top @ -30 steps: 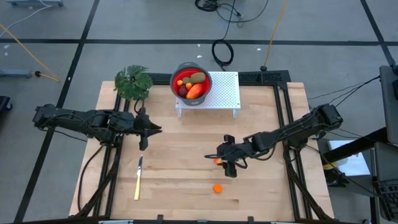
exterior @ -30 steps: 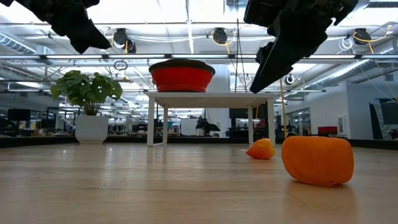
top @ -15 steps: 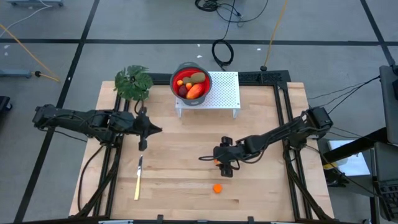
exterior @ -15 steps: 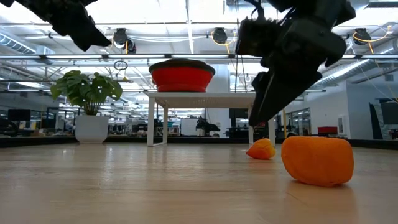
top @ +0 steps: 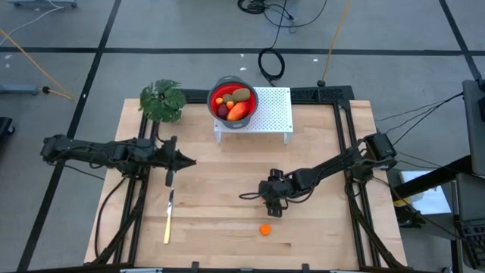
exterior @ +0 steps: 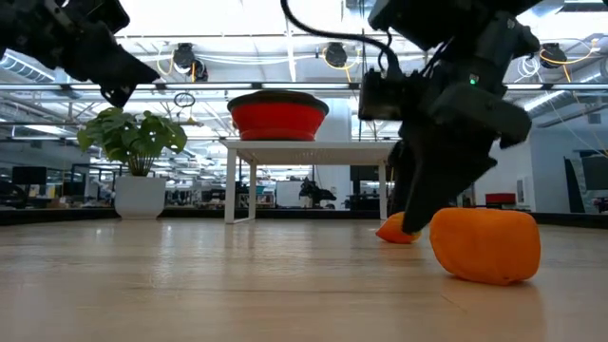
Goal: Pick & Place Fruit
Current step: Put the pear into the red strainer bowl on the shelf
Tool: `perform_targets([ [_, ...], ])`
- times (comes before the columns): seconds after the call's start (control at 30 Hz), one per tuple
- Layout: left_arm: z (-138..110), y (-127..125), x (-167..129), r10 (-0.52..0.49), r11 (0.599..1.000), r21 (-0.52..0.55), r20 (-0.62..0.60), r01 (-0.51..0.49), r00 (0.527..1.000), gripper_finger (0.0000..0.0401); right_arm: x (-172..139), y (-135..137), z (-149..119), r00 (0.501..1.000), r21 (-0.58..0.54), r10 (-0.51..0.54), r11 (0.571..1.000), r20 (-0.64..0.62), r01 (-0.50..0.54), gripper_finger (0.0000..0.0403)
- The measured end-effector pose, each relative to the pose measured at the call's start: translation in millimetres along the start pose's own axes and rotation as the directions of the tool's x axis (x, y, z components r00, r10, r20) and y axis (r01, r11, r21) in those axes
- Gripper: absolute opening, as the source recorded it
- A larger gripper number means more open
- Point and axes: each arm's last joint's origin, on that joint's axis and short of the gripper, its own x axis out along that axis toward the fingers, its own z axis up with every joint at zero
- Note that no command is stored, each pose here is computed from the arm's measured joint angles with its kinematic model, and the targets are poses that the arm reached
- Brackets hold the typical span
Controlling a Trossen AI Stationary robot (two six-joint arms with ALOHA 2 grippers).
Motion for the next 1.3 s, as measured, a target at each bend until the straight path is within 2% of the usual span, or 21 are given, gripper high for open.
perform_targets([
  [0.2,0.8,0.1,-4.5,-0.005,1.0,0.005,0.028,0.005,1.0,0.0008,7.4,-0.5,-2.8,1.0,0.005,-0.016,1.0,-0.019,0.016,0.0252],
  [0.3,0.1,0.2,-4.4,-0.003,1.0,0.006,0.021,0.003,1.0,0.0002,8.1,-0.9,-2.8,0.999,0.004,-0.031,1.0,-0.015,0.031,0.023],
  [0.47,-0.1,0.3,-4.3,-0.003,1.0,0.007,0.019,0.003,1.0,0.0013,8.4,-1.4,-2.5,0.999,0.004,-0.054,0.999,-0.005,0.054,0.019],
  [0.73,-0.6,0.4,-4.2,-0.002,1.0,0.008,0.013,0.001,1.0,0.0009,6.4,0.0,2.1,0.998,-0.006,-0.036,0.999,0.043,0.036,0.0131],
  [0.87,-0.6,0.4,-4.2,-0.001,1.0,0.008,0.013,0.001,1.0,0.0003,-6.4,-0.1,11.6,0.994,-0.033,0.028,0.999,0.103,-0.025,0.0106],
  [1.07,-0.7,0.4,-4.0,-0.001,1.0,0.007,0.012,0.001,1.0,0.0019,-37.8,-10.5,30.2,0.968,-0.024,0.083,0.997,0.237,-0.079,0.0088],
  [1.2,-0.6,0.4,-4.0,-0.001,1.0,0.007,0.013,0.001,1.0,0.0021,-64.6,-20.7,45.9,0.918,-0.026,0.098,0.995,0.384,-0.095,0.009],
  [1.3,-0.6,0.4,-4.0,-0.002,1.0,-0.001,0.013,0.002,1.0,0.0021,-85.7,-28.6,58.6,0.852,-0.037,0.106,0.994,0.512,-0.101,0.009],
])
